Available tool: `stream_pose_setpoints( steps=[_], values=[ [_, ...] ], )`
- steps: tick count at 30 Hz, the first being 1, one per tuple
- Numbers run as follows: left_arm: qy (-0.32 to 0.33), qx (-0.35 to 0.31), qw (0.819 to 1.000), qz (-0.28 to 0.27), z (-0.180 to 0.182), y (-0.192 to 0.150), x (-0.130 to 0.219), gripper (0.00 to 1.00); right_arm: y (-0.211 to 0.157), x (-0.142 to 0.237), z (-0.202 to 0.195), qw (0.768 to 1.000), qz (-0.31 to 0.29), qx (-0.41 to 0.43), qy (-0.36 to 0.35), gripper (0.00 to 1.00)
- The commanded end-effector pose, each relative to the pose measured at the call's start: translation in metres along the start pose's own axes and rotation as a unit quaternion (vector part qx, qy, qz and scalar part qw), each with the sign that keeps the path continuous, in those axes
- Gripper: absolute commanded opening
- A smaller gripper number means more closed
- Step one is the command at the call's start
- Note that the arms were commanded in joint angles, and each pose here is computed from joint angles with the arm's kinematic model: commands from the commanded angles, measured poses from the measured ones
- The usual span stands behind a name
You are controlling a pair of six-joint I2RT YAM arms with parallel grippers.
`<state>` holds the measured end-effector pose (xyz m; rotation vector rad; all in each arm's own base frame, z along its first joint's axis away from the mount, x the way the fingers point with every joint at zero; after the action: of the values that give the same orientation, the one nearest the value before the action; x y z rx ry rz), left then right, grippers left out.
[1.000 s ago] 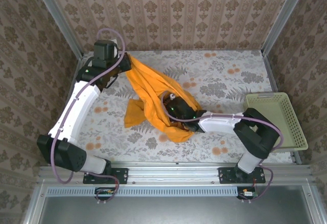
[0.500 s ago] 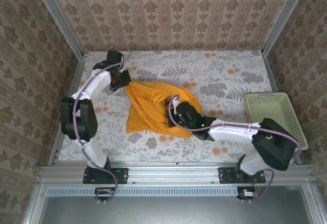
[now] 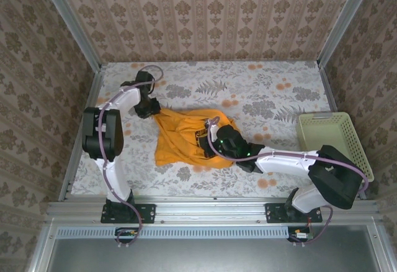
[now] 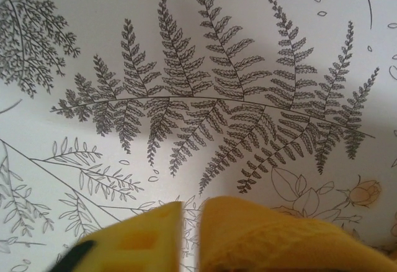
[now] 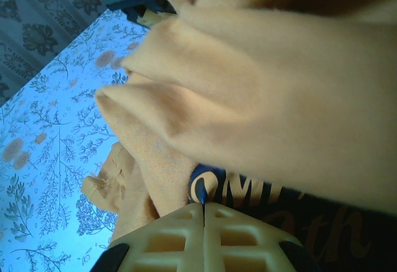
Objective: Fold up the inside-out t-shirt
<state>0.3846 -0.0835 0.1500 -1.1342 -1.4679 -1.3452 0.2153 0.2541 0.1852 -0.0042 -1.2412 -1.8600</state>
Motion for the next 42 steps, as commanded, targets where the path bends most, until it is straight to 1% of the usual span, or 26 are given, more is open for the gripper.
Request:
stream_pose_setpoints(
  steps=[1,3,4,5,6,7,8,10,11,12,13,19,21,23,24,25,28,29,31,33,36,38,39,42],
  values=[
    [-0.045,-0.032,0.997,-0.048,-0.01,-0.02,0.033,0.42,0.015,0.017,0.01,0.999,-0.039,0.001,0.037,0.0],
    [-0.088,-0.071,0.988,-0.104,-0.027,-0.033,0.058,0.5,0.012,0.018,0.008,0.999,-0.036,0.005,0.037,0.0],
    [-0.11,-0.105,0.979,-0.137,-0.04,-0.042,0.072,0.56,0.01,0.017,0.007,0.999,-0.032,0.005,0.035,0.0],
    [-0.127,-0.14,0.968,-0.167,-0.053,-0.051,0.085,0.63,0.007,0.016,0.005,0.999,-0.028,0.006,0.033,0.0],
    [-0.141,-0.171,0.957,-0.188,-0.065,-0.059,0.094,0.68,0.006,0.014,0.004,0.999,-0.026,0.005,0.032,0.0],
    [-0.161,-0.204,0.943,-0.209,-0.078,-0.069,0.104,0.74,0.005,0.013,0.004,0.999,-0.024,0.005,0.032,0.0],
    [-0.188,-0.244,0.924,-0.226,-0.095,-0.082,0.112,0.77,0.004,0.011,0.004,0.999,-0.022,0.003,0.033,0.0],
    [-0.226,-0.29,0.897,-0.247,-0.111,-0.1,0.119,0.81,0.005,0.01,0.004,0.999,-0.024,0.002,0.034,0.0],
    [-0.241,-0.305,0.887,-0.249,-0.116,-0.108,0.118,0.83,0.005,0.01,0.004,0.999,-0.026,0.0,0.033,0.0],
    [-0.252,-0.311,0.882,-0.248,-0.119,-0.112,0.116,0.83,0.006,0.01,0.004,0.999,-0.027,0.0,0.031,0.0],
    [-0.259,-0.314,0.882,-0.239,-0.12,-0.115,0.111,0.83,0.006,0.01,0.004,0.999,-0.027,0.001,0.029,0.0],
    [-0.264,-0.321,0.892,-0.178,-0.125,-0.117,0.076,0.82,0.005,0.012,0.003,0.999,-0.026,0.001,0.026,0.0],
    [-0.27,-0.32,0.893,-0.164,-0.128,-0.116,0.067,0.78,0.004,0.011,0.002,0.999,-0.025,0.0,0.023,0.0],
    [-0.276,-0.315,0.895,-0.154,-0.132,-0.114,0.059,0.71,0.003,0.011,0.001,0.999,-0.024,-0.003,0.023,0.0],
    [-0.276,-0.312,0.896,-0.152,-0.133,-0.113,0.057,0.66,0.002,0.011,0.0,0.999,-0.024,-0.004,0.022,0.0],
    [-0.273,-0.308,0.899,-0.149,-0.134,-0.111,0.054,0.59,0.002,0.01,0.0,0.999,-0.024,-0.004,0.021,0.0],
    [-0.248,-0.284,0.915,-0.144,-0.133,-0.101,0.047,0.3,0.0,0.011,-0.002,0.999,-0.026,-0.006,0.019,0.0],
    [-0.24,-0.272,0.921,-0.145,-0.131,-0.096,0.046,0.24,0.0,0.011,-0.002,0.999,-0.027,-0.006,0.02,0.0],
    [-0.223,-0.233,0.935,-0.147,-0.123,-0.084,0.042,0.09,0.0,0.014,-0.001,0.999,-0.028,-0.005,0.023,0.0],
    [-0.213,-0.191,0.947,-0.147,-0.114,-0.069,0.04,0.0,0.0,0.016,-0.001,0.999,-0.028,-0.002,0.028,0.0],
    [-0.205,-0.141,0.958,-0.145,-0.105,-0.047,0.038,0.0,-0.002,0.017,0.0,0.999,-0.024,0.001,0.036,0.0],
    [-0.18,-0.123,0.966,-0.136,-0.106,-0.033,0.037,0.0,-0.004,0.015,0.0,0.999,-0.019,0.0,0.042,0.0],
    [-0.159,-0.102,0.973,-0.13,-0.096,-0.023,0.034,0.0,-0.005,0.014,0.001,0.999,-0.016,-0.001,0.047,0.0],
    [-0.125,-0.076,0.984,-0.098,-0.091,-0.005,0.023,0.0,-0.005,0.012,0.005,0.998,-0.015,-0.004,0.057,0.0]
  ],
)
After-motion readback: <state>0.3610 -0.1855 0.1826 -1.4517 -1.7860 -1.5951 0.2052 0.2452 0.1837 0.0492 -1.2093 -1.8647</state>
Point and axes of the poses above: each hand's point on the last joint's axis, 136 mm out from that joint toward the fingers, its own x axis back along the fingers, its own z axis along the line the jaws close on, y = z × x, the point moved 10 cm from there along x, back along the fingers, and after that the axes turned 13 degrees about -x, right-handed, at the moved point
